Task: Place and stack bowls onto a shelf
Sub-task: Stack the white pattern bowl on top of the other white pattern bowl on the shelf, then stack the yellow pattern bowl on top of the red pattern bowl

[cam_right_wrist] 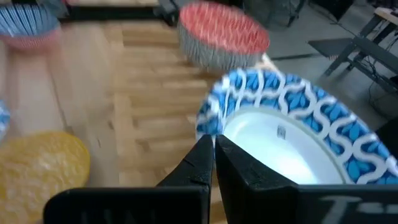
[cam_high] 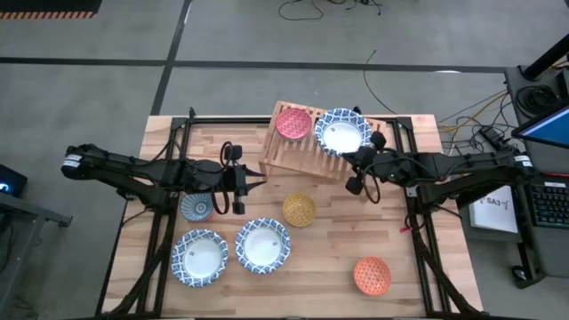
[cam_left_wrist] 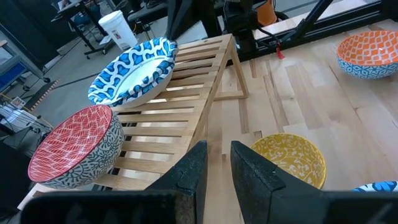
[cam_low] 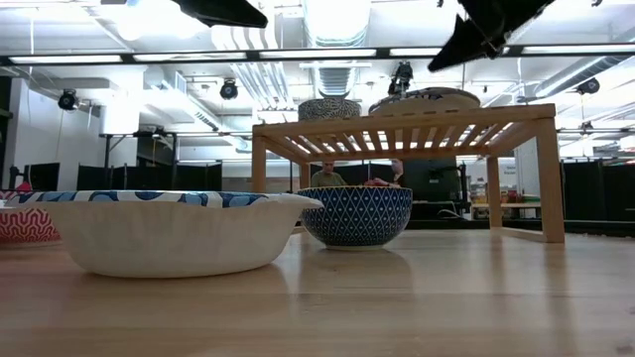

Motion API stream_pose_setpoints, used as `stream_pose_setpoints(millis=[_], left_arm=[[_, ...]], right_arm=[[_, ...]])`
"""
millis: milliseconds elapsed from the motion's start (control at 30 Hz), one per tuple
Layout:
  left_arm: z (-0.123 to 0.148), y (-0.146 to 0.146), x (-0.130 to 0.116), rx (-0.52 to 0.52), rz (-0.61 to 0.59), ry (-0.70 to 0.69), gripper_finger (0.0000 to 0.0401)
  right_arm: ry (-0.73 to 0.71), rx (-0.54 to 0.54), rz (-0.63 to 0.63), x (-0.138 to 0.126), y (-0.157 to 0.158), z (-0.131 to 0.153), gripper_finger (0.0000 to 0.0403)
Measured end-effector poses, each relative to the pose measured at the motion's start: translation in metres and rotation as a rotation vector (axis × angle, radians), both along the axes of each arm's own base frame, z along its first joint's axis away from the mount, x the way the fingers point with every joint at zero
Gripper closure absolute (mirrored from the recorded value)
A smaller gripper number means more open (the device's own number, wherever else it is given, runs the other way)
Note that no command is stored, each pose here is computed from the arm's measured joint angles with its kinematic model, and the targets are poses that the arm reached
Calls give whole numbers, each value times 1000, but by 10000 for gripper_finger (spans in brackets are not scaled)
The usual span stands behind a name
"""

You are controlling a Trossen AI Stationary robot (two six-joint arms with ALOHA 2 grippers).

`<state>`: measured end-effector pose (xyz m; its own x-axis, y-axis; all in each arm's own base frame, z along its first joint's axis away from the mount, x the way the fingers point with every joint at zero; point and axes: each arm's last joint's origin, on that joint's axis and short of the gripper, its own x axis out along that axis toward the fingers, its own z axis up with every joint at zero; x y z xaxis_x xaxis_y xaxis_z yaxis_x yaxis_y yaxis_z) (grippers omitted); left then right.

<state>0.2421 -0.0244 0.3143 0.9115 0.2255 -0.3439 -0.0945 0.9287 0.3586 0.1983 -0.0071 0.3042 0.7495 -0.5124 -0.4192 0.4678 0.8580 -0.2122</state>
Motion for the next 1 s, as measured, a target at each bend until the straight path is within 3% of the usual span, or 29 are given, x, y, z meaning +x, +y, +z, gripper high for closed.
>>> stream_pose_setpoints(millis=[267, 500, 800, 1000], left_arm=[[0, 0, 0, -30, 9, -7, 347], [-7, 0, 0, -108, 40, -8, 347], [-44, 0, -4, -232, 95, 5, 347], [-50, -1, -3, -285, 59, -60, 348]], right_arm=[[-90, 4, 102, -12, 17, 12, 394], [-119, 19, 193, -13, 36, -4, 394], [-198, 6, 328, -13, 60, -27, 394], [-269, -15, 389, -16, 69, -46, 394]])
